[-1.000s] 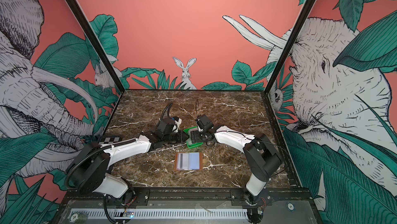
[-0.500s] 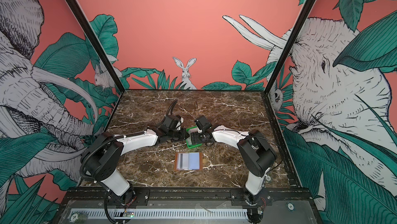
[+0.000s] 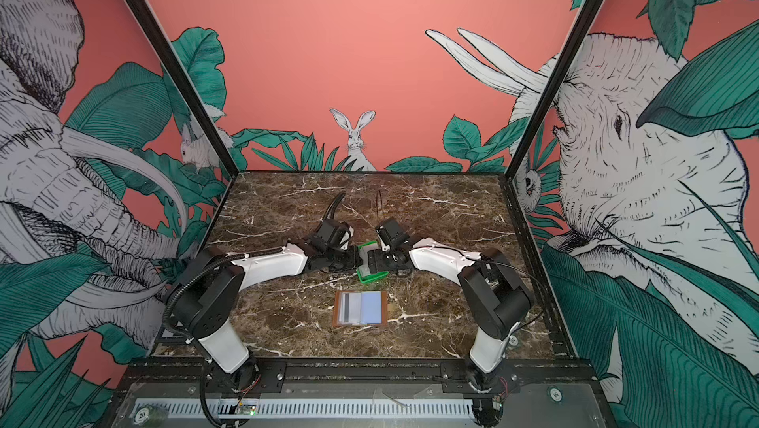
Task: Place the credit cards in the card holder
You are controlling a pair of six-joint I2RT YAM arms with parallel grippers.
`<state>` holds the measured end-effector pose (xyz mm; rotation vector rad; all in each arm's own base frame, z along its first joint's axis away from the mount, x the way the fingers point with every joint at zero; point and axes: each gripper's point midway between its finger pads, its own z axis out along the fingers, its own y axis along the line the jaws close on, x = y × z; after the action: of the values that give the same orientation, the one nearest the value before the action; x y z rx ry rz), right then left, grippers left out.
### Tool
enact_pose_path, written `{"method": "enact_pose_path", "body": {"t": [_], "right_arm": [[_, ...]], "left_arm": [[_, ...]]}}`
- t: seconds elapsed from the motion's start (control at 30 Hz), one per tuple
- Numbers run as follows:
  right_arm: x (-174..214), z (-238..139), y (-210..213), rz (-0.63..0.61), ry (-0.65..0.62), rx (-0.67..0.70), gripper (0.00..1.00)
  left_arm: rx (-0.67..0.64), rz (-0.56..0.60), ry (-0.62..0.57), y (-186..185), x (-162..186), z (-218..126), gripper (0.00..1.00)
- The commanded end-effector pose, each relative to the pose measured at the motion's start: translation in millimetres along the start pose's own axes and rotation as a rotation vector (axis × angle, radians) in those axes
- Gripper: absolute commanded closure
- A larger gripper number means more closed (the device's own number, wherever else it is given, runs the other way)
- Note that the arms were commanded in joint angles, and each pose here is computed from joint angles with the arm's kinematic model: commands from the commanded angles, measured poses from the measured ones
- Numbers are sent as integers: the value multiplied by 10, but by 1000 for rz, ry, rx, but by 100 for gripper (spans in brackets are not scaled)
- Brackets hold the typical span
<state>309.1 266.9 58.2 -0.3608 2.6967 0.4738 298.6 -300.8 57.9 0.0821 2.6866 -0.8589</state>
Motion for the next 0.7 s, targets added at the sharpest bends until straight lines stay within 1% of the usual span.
{"method": "enact_pose_path", "body": {"t": [0.0, 0.2, 0.23, 0.33, 0.4, 0.5, 0.67], "right_arm": [[-54, -124, -50, -13, -28, 21, 18], [-57, -157, -83, -24, -25, 39, 18], [-52, -165, -61, -27, -23, 27, 18], [-60, -184, 125, -42, -23, -79, 18], [-60, -173, 183, -41, -24, -114, 18], [-57, -105, 231, -31, -19, -145, 18], [-45, 20, 233, -7, -2, -151, 18]], "left_arm": [[-26, 3, 21, 44, 15, 1, 89], [-15, -1, 34, 35, 39, 36, 89], [-13, -2, 34, 29, 35, 33, 89], [-11, -6, 31, 29, 31, 27, 89], [-9, -8, 25, 24, 28, 14, 89], [9, -17, 8, -16, -1, -14, 90], [24, -10, -22, -101, -76, -116, 90]]}}
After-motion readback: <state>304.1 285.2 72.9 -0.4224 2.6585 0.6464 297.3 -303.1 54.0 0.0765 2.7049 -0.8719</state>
